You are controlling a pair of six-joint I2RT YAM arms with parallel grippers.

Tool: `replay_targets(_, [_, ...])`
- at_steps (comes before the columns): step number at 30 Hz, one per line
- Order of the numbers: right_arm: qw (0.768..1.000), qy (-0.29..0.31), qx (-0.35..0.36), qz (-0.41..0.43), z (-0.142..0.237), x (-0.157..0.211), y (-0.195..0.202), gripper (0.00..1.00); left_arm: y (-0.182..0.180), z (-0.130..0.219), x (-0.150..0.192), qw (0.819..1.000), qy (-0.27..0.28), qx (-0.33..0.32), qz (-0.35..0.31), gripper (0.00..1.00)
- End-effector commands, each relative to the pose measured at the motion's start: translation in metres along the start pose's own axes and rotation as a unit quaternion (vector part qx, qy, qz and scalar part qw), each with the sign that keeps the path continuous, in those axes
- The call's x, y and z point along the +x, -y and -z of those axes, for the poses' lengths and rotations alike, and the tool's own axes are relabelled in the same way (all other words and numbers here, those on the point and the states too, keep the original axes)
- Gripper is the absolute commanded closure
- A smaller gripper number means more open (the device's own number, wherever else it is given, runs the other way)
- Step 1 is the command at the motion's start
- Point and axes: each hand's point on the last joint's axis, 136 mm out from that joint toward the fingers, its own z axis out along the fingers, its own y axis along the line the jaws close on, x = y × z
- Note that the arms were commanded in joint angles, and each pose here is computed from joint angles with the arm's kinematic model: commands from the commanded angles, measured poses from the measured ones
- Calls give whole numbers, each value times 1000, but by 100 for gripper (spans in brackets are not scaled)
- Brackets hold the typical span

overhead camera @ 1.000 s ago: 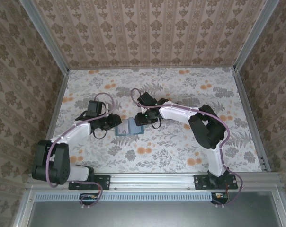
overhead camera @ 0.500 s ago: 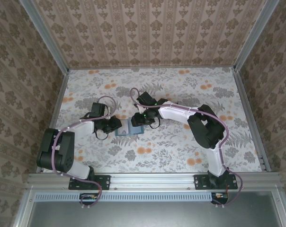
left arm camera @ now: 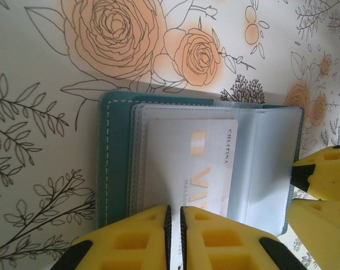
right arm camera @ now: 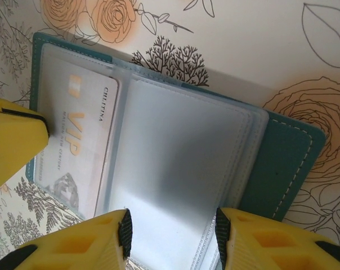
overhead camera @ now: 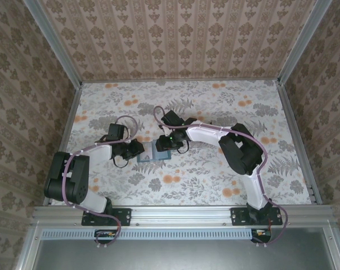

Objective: Put the credit cards into the card holder

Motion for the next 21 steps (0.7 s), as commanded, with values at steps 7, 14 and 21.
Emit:
replay_targets(7, [1000, 5, -25, 9, 10, -8, -25, 53, -5, -6, 5, 1000, -11, 3, 12, 85])
replay_targets(14, [999, 7, -33, 13, 15, -10, -33, 53, -3, -6, 3, 1000, -9, 6, 12, 85])
replay_targets(21, [997, 5, -75, 3, 10, -12, -47, 53, -4, -6, 5, 1000, -11, 6, 12, 85])
